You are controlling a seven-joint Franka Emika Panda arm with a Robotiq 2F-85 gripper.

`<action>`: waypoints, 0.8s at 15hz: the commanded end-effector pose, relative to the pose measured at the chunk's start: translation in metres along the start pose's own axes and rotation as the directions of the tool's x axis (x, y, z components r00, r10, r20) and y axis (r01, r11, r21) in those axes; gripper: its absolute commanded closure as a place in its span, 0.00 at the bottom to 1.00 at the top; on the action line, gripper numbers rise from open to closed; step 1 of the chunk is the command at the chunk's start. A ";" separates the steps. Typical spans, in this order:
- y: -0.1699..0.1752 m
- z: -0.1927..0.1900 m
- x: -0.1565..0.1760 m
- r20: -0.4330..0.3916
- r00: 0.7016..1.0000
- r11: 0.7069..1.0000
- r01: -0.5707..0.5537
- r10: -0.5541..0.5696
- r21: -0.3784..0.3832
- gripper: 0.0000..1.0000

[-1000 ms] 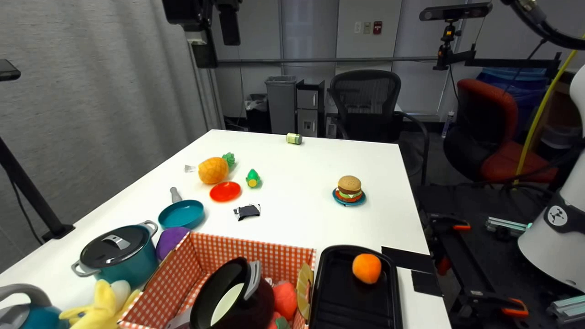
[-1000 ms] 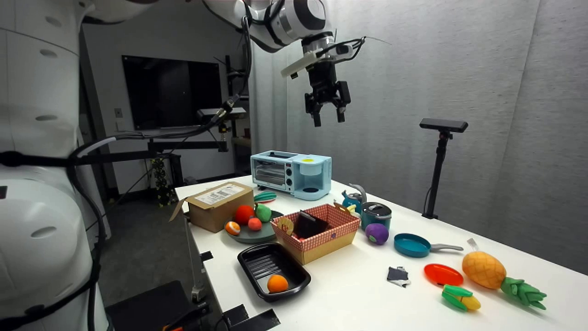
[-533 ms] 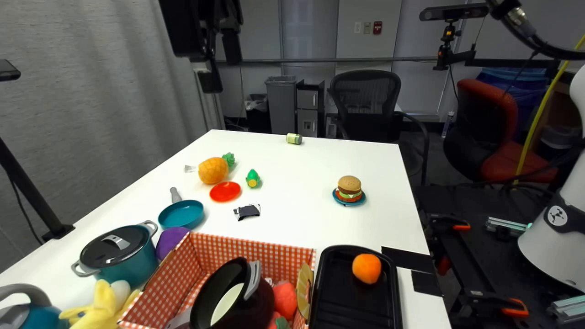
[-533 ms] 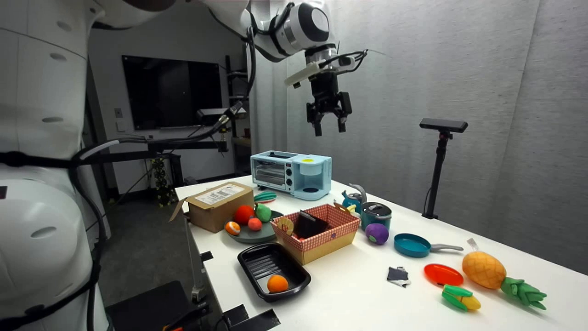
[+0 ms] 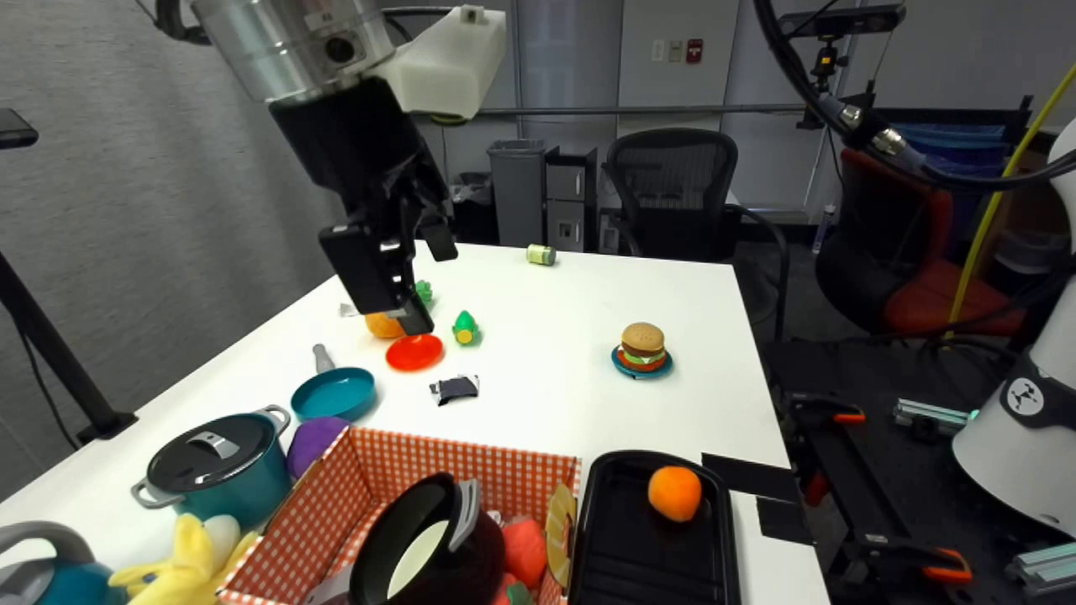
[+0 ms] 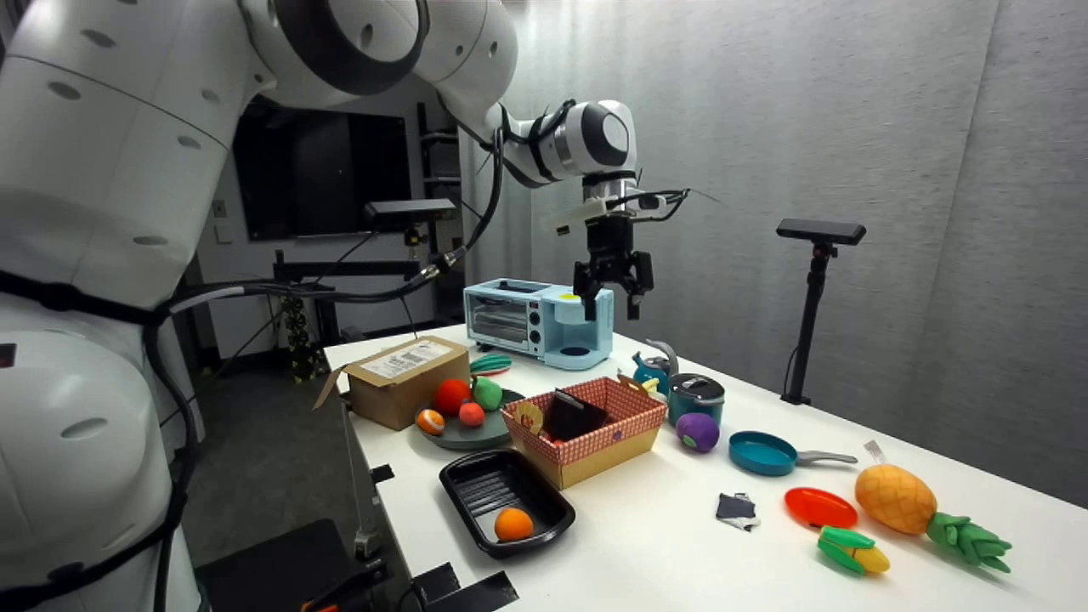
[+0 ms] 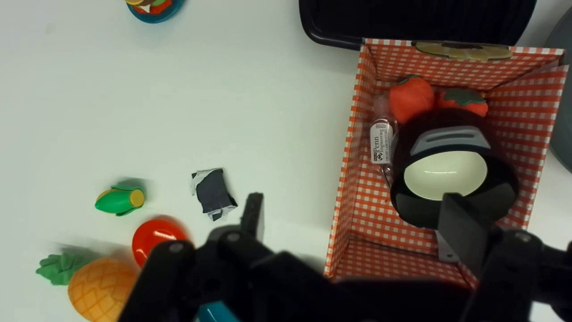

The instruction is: Remove the pot from the box and pick up the orange plush toy

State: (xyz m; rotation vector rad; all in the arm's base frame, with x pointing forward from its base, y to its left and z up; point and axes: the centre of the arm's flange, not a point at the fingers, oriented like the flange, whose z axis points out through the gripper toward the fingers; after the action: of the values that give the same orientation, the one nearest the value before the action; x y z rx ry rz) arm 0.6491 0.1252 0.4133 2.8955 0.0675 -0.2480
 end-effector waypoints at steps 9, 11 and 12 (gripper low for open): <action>-0.052 0.024 0.033 0.060 0.998 0.999 -0.018 0.016 0.044 0.01; -0.051 0.032 0.043 0.065 0.998 0.998 -0.018 0.013 0.067 0.01; -0.049 0.036 0.050 0.067 0.998 0.997 -0.025 0.020 0.076 0.02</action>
State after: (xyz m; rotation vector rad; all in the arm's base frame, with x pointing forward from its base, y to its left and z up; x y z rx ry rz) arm 0.6632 0.1671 0.3660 2.9183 0.0633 -0.3411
